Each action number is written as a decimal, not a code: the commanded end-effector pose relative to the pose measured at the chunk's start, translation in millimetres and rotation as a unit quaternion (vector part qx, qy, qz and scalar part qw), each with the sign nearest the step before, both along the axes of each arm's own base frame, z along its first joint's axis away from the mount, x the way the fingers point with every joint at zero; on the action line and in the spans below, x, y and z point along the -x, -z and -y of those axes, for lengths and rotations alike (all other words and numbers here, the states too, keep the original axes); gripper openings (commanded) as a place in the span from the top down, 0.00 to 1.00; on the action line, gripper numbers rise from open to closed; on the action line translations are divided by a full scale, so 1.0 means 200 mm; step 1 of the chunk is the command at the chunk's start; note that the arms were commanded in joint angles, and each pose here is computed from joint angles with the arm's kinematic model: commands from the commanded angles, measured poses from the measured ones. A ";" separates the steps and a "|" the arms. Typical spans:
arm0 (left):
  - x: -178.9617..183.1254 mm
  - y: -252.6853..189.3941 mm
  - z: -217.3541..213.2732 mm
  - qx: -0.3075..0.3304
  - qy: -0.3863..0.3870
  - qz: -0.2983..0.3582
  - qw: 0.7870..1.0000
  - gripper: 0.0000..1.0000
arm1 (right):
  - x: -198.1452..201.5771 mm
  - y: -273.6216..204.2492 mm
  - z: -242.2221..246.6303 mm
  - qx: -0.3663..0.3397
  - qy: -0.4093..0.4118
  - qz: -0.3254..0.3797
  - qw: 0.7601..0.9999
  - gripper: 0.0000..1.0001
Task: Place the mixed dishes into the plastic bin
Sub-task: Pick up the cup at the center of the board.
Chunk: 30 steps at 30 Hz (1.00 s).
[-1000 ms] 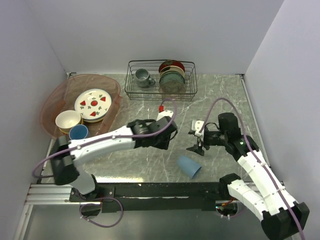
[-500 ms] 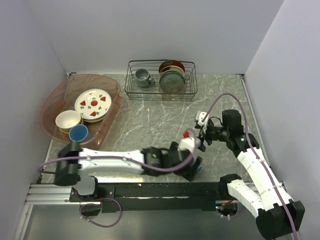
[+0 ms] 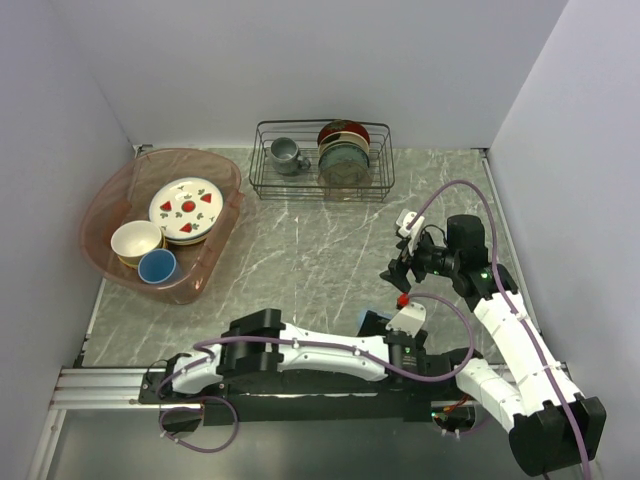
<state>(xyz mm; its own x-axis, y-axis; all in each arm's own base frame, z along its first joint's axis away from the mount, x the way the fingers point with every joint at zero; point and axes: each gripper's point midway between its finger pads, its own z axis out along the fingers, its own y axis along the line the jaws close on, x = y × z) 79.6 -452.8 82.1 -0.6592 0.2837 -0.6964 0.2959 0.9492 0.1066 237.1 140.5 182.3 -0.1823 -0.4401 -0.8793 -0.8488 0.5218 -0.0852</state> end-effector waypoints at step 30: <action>-0.29 -0.08 -0.14 0.046 -0.031 0.104 0.993 0.93 | -0.03 -0.11 -0.01 -0.017 -0.006 0.030 0.999 0.07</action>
